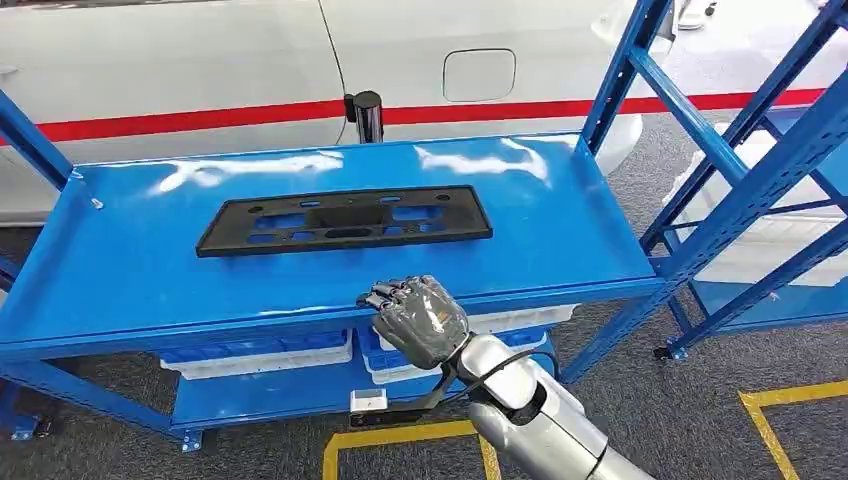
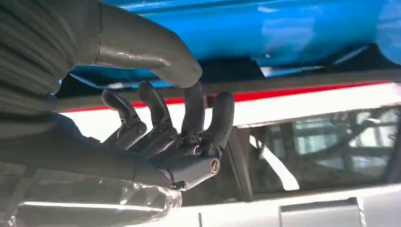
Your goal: Take the parts from the cabinet and place them on the table.
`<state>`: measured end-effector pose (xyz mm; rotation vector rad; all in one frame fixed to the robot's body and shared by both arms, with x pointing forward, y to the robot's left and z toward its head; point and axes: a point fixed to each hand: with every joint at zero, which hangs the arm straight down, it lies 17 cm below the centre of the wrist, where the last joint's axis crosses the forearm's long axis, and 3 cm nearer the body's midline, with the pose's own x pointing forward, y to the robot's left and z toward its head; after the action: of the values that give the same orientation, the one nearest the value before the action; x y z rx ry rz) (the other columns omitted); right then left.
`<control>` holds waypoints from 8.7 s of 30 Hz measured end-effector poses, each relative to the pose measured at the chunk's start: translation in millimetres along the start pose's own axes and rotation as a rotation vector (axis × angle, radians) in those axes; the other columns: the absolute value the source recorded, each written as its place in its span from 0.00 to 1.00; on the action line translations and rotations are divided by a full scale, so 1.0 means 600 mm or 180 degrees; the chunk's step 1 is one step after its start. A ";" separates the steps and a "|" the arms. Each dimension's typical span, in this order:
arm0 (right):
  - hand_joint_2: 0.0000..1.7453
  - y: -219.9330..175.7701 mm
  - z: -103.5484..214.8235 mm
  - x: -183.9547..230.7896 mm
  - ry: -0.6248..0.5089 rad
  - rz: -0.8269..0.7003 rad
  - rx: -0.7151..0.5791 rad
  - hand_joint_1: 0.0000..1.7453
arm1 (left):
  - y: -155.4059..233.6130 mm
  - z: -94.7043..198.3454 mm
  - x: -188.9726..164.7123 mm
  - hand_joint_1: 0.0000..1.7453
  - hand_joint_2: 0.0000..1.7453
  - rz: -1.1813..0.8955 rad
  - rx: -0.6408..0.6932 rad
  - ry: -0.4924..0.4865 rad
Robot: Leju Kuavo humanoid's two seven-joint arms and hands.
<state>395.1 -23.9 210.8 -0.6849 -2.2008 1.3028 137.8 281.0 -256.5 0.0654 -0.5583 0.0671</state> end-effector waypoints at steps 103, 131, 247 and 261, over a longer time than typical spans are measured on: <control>1.00 0.121 -0.118 0.035 0.0005 -0.0005 0.0686 1.00 | -0.015 -0.022 0.060 0.00 1.00 -0.0227 -0.0037 -0.0087; 1.00 -0.079 -0.109 0.066 -0.0173 0.0057 -0.0341 1.00 | -0.024 -0.008 0.033 0.00 1.00 -0.0030 0.0010 -0.0127; 1.00 0.140 -0.189 -0.135 0.0995 0.0460 0.1180 0.85 | -0.079 -0.013 0.042 0.00 0.00 -0.0202 0.0184 0.0074; 1.00 0.149 -0.171 -0.151 0.1098 0.0436 0.1168 0.95 | -0.076 -0.013 0.041 0.00 0.00 -0.0280 -0.0018 0.0046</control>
<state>544.1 22.2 160.7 -0.8499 -1.6126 1.4788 166.4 237.2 -252.3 0.0838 -0.5404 -0.0196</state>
